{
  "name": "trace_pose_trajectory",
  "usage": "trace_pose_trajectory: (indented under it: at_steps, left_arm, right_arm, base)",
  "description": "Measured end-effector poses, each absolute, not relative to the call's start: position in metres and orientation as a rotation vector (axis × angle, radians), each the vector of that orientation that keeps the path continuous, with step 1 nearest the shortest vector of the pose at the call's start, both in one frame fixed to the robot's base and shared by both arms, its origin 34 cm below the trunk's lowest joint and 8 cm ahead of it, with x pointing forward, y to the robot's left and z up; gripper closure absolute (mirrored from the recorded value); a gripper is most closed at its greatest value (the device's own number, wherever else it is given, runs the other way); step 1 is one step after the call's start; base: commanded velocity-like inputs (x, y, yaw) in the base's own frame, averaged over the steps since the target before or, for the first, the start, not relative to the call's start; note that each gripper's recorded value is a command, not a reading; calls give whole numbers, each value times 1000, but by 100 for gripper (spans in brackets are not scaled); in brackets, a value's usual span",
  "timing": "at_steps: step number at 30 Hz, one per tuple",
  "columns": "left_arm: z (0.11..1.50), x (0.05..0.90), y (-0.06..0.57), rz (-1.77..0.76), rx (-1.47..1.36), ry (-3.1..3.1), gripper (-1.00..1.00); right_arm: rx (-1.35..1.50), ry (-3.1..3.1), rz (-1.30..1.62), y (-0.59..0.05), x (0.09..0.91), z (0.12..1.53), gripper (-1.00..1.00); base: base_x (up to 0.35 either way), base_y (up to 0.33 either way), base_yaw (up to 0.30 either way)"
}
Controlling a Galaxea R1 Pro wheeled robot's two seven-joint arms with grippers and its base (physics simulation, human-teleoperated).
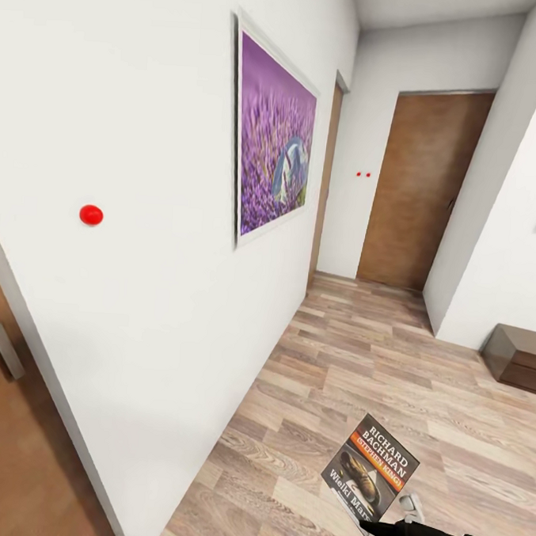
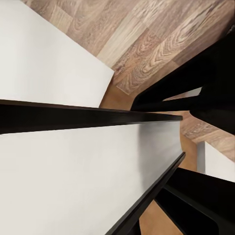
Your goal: In the bedroom, move the book from the bed onto either nightstand, and place the two sandals side by side next to the bed.
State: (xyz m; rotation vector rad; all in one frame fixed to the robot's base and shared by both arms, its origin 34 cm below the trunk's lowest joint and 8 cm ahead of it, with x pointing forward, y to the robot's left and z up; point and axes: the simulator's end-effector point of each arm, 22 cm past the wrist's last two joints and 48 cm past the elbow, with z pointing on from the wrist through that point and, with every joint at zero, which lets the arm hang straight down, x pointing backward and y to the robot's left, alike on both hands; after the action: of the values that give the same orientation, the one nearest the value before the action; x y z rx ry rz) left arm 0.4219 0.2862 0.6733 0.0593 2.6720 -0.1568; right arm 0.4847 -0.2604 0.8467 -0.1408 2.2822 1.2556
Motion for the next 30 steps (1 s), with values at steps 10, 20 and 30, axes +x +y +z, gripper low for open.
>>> trace_pose_trajectory:
  at_steps: [10,20,30]
  left_arm:
    - [672,421,286,-157,59,2676,-100]
    - [668,416,286,-158,59,2690,-100]
    - [667,414,286,-158,57,2694,-100]
  right_arm:
    - [-139,2284,1257,-260,484,845,100]
    - [-131,2297,1260,-261,482,840,100]
    - [-128,2300,1263,-260,481,839,100]
  base:
    - [0,0,0]
    - [0,0,0]
    - [63,0,0]
